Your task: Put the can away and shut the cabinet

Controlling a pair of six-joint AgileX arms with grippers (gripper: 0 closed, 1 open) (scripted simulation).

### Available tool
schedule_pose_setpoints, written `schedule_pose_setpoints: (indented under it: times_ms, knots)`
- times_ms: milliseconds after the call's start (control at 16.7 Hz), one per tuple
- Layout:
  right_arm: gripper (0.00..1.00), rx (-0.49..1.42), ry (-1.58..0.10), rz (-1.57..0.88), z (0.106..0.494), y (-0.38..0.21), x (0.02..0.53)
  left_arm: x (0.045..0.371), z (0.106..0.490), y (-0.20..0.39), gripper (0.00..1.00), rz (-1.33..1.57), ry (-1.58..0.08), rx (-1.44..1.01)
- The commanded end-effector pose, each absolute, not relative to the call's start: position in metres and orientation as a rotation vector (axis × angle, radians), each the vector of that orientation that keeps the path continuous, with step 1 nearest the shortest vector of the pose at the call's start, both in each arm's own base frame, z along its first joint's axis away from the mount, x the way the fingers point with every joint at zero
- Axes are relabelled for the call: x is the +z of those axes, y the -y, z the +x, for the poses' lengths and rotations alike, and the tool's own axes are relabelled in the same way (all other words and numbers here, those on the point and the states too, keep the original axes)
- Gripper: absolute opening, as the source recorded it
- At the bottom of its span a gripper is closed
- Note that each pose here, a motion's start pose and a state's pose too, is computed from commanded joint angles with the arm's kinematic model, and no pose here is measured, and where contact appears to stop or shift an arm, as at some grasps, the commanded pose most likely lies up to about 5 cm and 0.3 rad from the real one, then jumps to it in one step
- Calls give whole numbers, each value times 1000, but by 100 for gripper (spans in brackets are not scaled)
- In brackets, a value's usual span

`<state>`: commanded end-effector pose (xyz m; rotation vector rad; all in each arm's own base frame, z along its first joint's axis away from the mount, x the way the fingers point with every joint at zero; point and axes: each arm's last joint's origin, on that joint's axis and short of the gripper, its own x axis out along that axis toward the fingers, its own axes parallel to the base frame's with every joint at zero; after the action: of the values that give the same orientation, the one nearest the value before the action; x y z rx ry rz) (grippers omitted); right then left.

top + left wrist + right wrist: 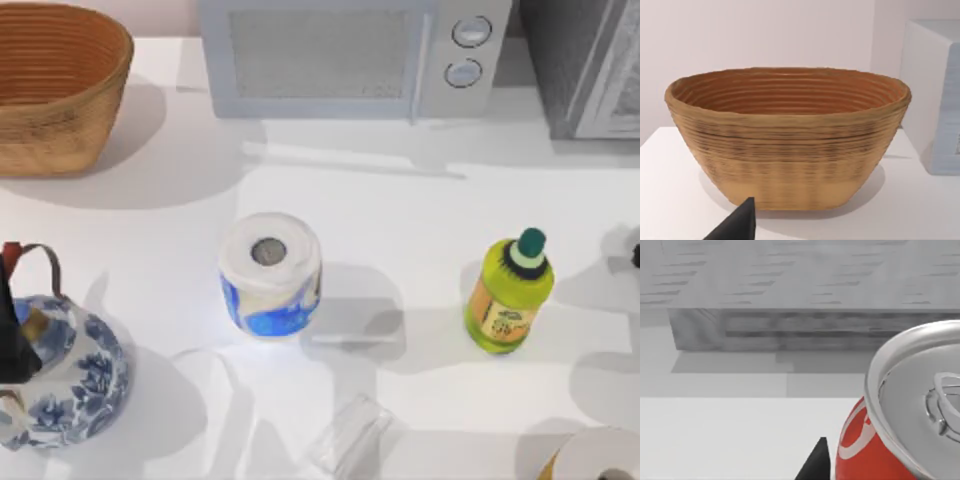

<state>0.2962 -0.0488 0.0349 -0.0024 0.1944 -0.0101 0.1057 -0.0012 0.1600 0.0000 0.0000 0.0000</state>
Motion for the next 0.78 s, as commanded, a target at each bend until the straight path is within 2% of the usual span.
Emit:
schedule_pose_setpoints:
  times_ms: [300,780]
  knots:
    - [0,-17,-183,-8,302,51,49,160,106,1,100,0,0,0]
    - [0,-12,-208,-11,308,51,135,160,106,1,100,0,0,0]
